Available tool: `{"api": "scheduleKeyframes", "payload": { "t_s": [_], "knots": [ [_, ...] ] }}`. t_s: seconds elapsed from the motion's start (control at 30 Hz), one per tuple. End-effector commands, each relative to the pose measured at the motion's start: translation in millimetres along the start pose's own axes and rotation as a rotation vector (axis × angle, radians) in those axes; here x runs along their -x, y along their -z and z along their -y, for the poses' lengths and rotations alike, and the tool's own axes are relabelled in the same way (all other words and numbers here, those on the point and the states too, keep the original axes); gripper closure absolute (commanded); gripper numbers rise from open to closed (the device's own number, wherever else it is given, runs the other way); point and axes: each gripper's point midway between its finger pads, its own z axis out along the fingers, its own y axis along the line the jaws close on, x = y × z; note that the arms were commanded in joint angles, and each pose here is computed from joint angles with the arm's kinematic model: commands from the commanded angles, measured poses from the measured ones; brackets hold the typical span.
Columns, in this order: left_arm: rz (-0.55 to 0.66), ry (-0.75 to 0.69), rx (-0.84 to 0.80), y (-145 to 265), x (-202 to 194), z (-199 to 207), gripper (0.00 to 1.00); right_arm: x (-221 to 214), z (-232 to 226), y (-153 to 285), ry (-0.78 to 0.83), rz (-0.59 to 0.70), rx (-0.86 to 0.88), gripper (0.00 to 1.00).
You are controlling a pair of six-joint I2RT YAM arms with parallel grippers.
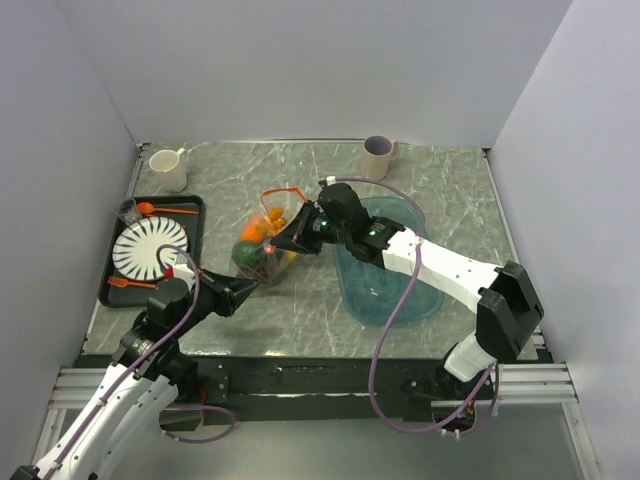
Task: Place the food in the zip-top bag and seal the zipper
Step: Zip the zipper food storage bag at the center of the board.
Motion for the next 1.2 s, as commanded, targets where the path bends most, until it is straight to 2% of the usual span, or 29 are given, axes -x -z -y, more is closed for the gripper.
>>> {"api": "scheduleKeyframes", "payload": {
  "t_s": [0.0,0.07,0.1,0.2,0.23,0.4,0.67,1.17],
  "knots": [
    [-0.025,-0.025,-0.117,10,-6,32,0.88,6,-31,14,0.04,0.031,0.101,1.0],
    [-0.019,-0.021,-0.149,8,-5,39,0.73,2,-29,12,0.044,0.012,0.095,1.0],
    [-0.025,-0.025,-0.161,6,-6,42,0.58,-1,-28,12,0.046,-0.003,0.095,1.0],
    [-0.07,-0.041,-0.215,-6,-11,59,0.47,-7,-24,13,0.048,-0.02,0.092,1.0],
    [-0.084,-0.04,-0.214,-9,-13,60,0.46,-8,-24,15,0.05,-0.02,0.096,1.0],
    [-0.097,-0.033,-0.246,-23,-13,74,0.48,-14,-24,15,0.055,-0.037,0.097,1.0],
    [-0.061,-0.036,-0.235,-31,-6,77,0.66,-15,-25,17,0.062,-0.037,0.099,1.0],
    [-0.013,-0.049,-0.21,-33,2,67,0.71,-15,-31,20,0.065,-0.037,0.11,1.0]
  ]
}}
